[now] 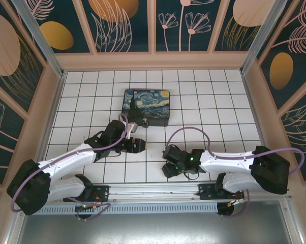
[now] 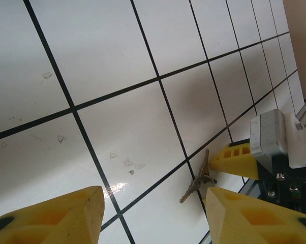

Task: Unlock the padlock with the key

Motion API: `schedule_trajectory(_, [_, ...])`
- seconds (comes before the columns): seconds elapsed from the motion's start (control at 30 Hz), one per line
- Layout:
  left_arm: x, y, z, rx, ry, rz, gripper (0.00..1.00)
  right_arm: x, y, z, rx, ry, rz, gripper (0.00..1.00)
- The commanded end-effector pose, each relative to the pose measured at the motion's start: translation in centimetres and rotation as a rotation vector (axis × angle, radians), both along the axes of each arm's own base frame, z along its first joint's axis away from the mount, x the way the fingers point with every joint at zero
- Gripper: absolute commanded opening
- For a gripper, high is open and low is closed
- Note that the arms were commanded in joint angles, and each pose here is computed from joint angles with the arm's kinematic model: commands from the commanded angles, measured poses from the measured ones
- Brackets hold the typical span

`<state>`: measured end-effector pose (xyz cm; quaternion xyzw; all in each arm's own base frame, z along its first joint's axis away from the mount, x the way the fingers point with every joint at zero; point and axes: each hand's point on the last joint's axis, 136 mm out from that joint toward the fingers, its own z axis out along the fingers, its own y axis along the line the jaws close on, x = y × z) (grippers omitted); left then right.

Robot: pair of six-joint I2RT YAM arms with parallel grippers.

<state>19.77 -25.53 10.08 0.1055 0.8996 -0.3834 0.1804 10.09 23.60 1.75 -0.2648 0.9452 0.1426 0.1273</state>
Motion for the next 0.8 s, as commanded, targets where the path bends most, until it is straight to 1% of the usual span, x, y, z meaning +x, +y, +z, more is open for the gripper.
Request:
schedule_trajectory(0.0, [0.2,0.2,0.6,0.007,-0.030,-0.006,0.56,0.9,-0.4,-0.4,-0.069,-0.041,-0.016,0.52])
schedule_trajectory(0.27, [0.2,0.3,0.5,0.011,-0.035,-0.006,0.56,1.5,0.3,-1.0,-0.071,-0.041,-0.038,0.45])
schedule_trajectory(0.37, [0.1,0.3,0.2,0.015,-0.032,-0.009,0.56,1.8,0.4,-1.2,-0.070,-0.031,-0.059,0.43])
schedule_trajectory(0.43, [0.1,0.3,0.2,0.012,-0.031,-0.009,0.56,1.8,0.5,-1.3,-0.069,-0.023,-0.059,0.44])
schedule_trajectory(0.63, [0.0,0.4,0.0,0.012,-0.033,-0.011,0.56,2.3,1.1,-1.2,-0.073,-0.033,-0.056,0.51])
schedule_trajectory(0.77, [0.0,0.3,0.0,0.011,-0.035,-0.012,0.56,2.8,1.2,-1.7,-0.102,-0.029,-0.069,0.50])
